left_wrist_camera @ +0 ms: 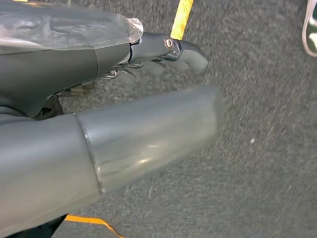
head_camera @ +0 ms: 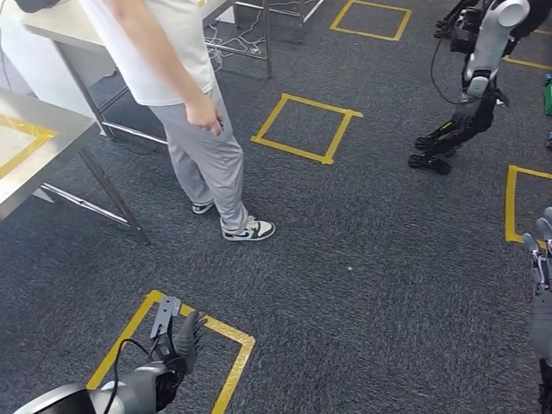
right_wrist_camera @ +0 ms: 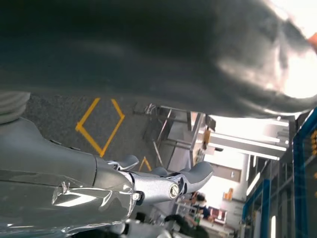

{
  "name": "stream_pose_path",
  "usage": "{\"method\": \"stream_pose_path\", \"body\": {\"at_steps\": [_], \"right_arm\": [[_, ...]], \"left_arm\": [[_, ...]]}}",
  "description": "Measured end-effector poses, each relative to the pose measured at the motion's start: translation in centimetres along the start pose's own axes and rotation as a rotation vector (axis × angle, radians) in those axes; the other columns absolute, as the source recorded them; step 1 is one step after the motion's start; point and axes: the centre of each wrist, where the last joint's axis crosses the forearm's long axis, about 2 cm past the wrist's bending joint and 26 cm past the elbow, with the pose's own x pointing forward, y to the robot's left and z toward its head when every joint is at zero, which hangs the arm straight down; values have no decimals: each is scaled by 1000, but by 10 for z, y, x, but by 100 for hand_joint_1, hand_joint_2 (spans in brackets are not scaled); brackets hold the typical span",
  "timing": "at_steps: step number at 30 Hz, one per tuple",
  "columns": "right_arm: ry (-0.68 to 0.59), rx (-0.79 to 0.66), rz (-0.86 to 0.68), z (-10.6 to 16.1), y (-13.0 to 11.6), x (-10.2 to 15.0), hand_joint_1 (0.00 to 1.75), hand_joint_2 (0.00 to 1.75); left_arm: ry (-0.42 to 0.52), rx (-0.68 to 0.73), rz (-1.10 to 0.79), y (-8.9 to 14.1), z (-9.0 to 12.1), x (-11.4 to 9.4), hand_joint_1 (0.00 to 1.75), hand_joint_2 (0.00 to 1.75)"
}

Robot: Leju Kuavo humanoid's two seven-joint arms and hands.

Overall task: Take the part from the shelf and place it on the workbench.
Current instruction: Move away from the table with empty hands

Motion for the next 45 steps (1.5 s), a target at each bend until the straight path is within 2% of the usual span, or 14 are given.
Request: {"method": "stream_pose_path", "body": {"at_steps": [9, 20, 25, 45], "right_arm": [[-2, 11, 0, 0, 2, 4, 0, 0], [-17, 26, -4, -1, 3, 6, 0, 0], [-15, 24, -5, 0, 3, 5, 0, 0], [-21, 29, 2, -2, 4, 6, 0, 0]], "left_arm": [[5, 4, 0, 1, 2, -3, 0, 0], [-12, 2, 4, -4, -3, 3, 0, 0], [1, 4, 6, -3, 0, -3, 0, 0], [-2, 10, -1, 2, 1, -1, 0, 0]]}}
